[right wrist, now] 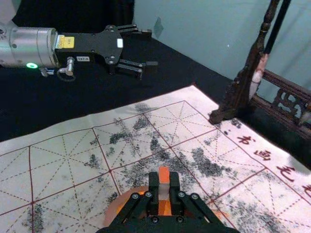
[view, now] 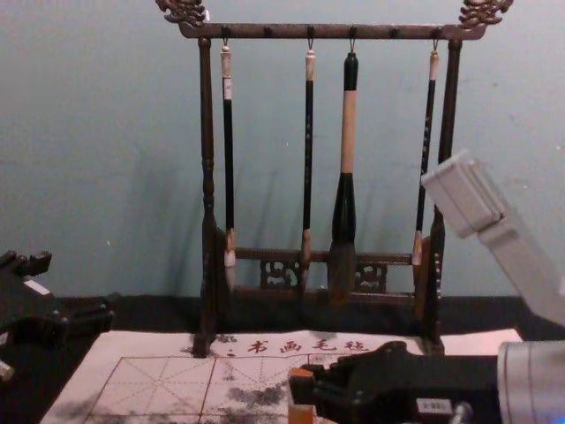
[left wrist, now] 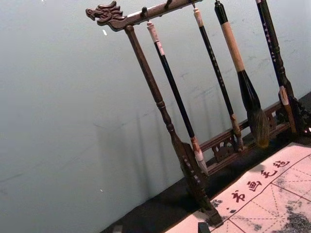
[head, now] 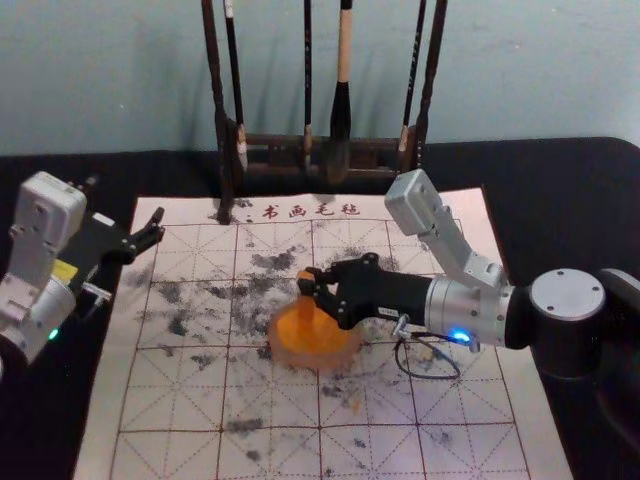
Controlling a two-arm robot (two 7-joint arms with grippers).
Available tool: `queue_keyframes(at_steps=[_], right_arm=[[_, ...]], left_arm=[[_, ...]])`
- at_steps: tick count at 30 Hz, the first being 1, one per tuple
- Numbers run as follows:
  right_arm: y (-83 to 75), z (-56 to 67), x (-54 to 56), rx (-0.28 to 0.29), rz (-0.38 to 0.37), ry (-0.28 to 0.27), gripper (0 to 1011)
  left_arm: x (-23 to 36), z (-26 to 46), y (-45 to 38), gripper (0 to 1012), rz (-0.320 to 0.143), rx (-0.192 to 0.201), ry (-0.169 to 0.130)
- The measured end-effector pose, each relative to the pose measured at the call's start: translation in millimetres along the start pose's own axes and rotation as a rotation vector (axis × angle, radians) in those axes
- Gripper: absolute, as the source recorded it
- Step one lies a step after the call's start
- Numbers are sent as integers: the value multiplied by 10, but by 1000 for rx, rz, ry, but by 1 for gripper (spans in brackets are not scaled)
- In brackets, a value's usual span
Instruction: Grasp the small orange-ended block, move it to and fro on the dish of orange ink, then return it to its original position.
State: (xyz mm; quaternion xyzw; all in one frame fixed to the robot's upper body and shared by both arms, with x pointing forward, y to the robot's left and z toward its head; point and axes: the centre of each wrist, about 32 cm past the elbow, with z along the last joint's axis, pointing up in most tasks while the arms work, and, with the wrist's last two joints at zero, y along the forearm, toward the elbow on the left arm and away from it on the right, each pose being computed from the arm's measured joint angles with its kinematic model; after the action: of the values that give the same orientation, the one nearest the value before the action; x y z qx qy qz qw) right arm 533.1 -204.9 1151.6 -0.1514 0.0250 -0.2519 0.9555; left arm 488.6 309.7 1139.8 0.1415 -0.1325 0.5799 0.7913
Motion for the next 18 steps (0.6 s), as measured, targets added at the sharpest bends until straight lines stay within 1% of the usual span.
queue_keyframes(at_steps=[12, 18], right_arm=[[-99, -18, 36, -6, -27, -1, 119], [-150, -26, 32, -8, -32, 1, 119]], left_arm=[[0, 0, 0, 1001, 0, 0, 0], [0, 0, 0, 1001, 0, 0, 0]])
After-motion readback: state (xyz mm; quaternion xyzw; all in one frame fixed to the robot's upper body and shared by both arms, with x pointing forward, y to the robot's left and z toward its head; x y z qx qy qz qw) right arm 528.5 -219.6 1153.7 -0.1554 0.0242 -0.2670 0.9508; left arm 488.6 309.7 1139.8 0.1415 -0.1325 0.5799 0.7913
